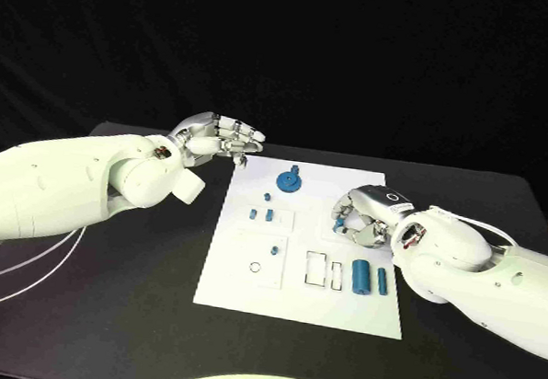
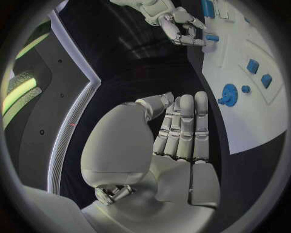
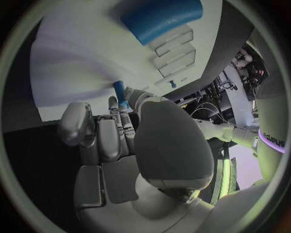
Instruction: Assemble the parts on the task board
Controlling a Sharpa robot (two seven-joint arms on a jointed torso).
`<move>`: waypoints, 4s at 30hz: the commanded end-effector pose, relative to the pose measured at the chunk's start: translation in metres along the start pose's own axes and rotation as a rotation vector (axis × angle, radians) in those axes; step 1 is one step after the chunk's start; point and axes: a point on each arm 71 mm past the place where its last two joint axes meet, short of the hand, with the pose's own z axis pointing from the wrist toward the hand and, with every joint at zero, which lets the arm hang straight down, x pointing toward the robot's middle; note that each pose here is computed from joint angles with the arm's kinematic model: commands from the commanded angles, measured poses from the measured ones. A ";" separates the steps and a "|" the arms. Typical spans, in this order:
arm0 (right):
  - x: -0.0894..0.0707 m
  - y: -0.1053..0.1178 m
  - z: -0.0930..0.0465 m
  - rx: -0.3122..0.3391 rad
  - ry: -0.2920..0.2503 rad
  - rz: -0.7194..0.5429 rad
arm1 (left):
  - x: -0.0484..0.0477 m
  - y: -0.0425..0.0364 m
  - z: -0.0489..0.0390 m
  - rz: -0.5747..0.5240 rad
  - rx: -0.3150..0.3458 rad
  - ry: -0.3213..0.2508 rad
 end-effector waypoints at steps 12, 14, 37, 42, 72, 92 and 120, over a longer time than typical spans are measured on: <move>0.002 0.002 0.000 0.004 -0.009 -0.009 | 0.0011 -0.0011 0.0005 -0.002 0.004 0.006; 0.002 0.002 0.000 0.007 -0.013 -0.015 | 0.0012 -0.0012 0.0004 -0.002 0.004 0.007; -0.025 0.015 -0.015 -0.036 -0.111 0.029 | 0.0027 -0.0013 0.0022 -0.006 0.012 0.021; -0.035 0.035 -0.020 -0.087 -0.126 0.066 | 0.0033 -0.0012 0.0029 -0.007 0.012 0.022; 0.035 0.145 0.003 -0.339 -0.021 0.153 | 0.0147 0.0007 0.0149 -0.017 0.013 0.047; 0.050 0.137 0.006 -0.304 0.016 0.114 | 0.0131 0.0007 0.0134 -0.015 0.011 0.044; 0.053 0.132 0.006 -0.274 0.028 0.078 | 0.0113 0.0010 0.0122 -0.013 0.006 0.042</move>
